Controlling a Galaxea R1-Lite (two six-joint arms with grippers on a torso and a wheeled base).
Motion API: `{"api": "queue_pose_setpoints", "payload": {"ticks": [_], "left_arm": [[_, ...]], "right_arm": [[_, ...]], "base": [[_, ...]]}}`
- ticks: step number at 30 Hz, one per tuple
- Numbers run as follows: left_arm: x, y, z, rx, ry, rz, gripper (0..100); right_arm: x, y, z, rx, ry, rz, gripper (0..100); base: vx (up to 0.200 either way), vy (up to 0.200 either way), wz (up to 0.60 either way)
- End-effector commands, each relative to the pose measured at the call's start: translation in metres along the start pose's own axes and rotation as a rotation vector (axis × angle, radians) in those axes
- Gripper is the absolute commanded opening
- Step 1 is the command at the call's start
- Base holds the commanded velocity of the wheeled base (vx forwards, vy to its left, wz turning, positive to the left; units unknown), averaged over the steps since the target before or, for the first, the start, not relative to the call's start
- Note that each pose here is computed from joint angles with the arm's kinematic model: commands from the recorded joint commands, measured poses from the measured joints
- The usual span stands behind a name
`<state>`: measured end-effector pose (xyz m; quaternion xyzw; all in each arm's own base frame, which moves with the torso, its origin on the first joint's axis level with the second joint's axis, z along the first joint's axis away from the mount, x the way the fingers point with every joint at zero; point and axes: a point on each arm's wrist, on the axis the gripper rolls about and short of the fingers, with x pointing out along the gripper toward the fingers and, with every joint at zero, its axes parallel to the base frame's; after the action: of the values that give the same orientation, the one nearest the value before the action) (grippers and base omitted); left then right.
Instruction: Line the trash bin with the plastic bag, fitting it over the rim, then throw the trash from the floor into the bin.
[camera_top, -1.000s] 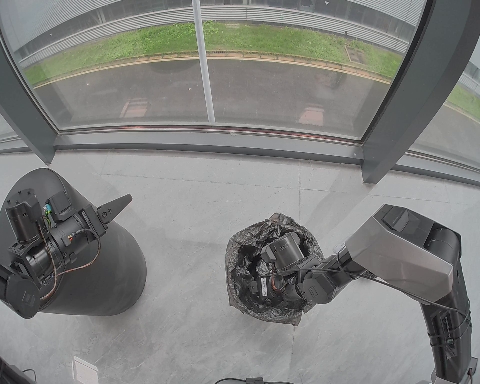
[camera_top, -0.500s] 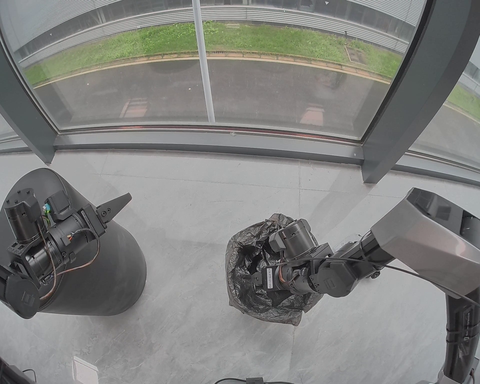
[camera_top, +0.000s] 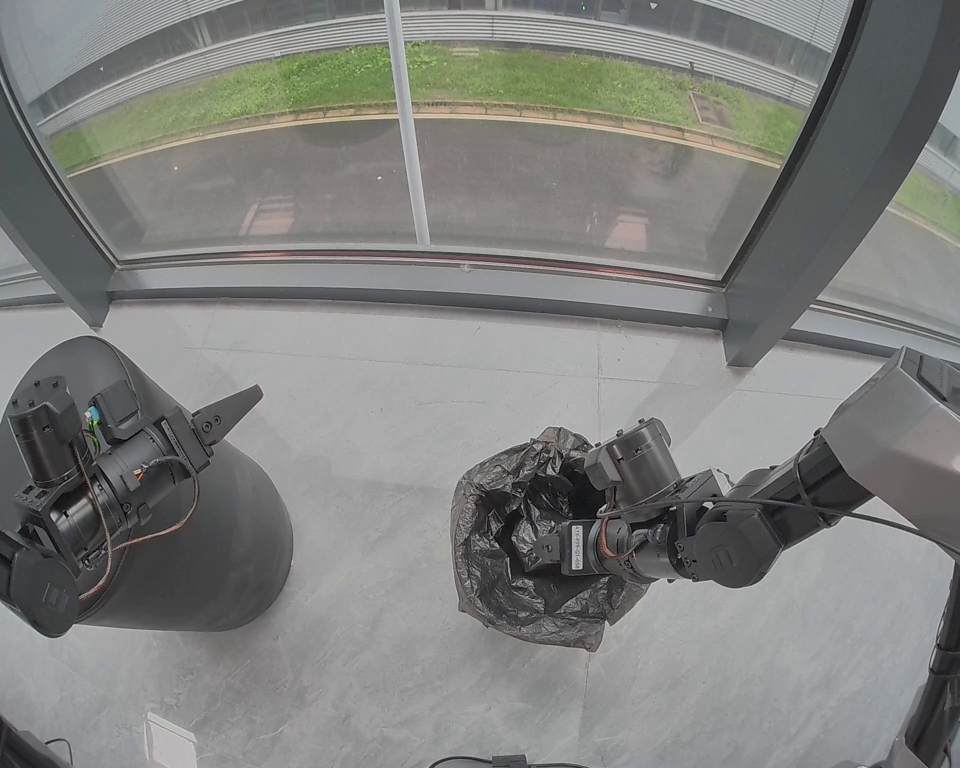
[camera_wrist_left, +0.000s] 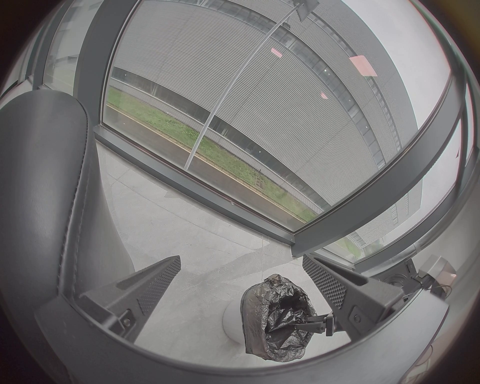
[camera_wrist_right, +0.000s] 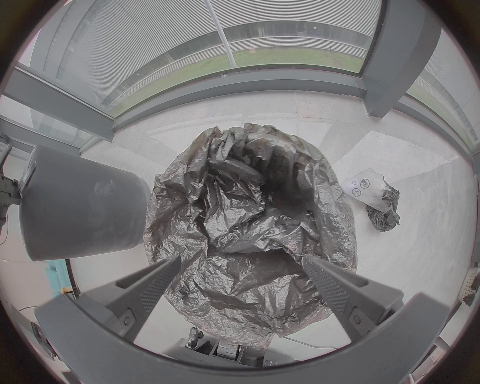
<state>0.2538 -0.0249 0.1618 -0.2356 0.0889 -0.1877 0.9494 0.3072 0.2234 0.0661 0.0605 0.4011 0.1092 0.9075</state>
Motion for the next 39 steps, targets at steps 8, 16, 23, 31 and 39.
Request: {"api": "queue_pose_setpoints", "payload": {"ticks": [8,16,23,31,39], "left_arm": [[0.001,0.001,-0.001,-0.001,0.005,0.001,100],[0.002,0.001,-0.002,-0.003,0.009,0.003,100],[0.002,0.001,-0.002,-0.002,0.007,0.003,100],[0.000,0.000,0.000,0.000,0.000,-0.001,100],[-0.005,-0.015,-0.004,0.014,0.008,-0.043,100]], "right_arm": [[0.011,-0.021,0.008,0.041,-0.004,-0.046,100],[0.017,-0.034,0.011,0.069,-0.015,-0.047,100],[0.000,-0.021,0.017,0.067,-0.053,-0.002,100],[-0.044,-0.009,0.027,0.068,-0.124,0.061,100],[-0.068,-0.058,0.032,0.146,-0.157,-0.029,100]], "base": [[0.000,0.000,0.00],[0.000,0.000,0.00],[0.000,0.000,0.00],[0.000,0.000,0.00],[0.000,0.000,0.00]]}}
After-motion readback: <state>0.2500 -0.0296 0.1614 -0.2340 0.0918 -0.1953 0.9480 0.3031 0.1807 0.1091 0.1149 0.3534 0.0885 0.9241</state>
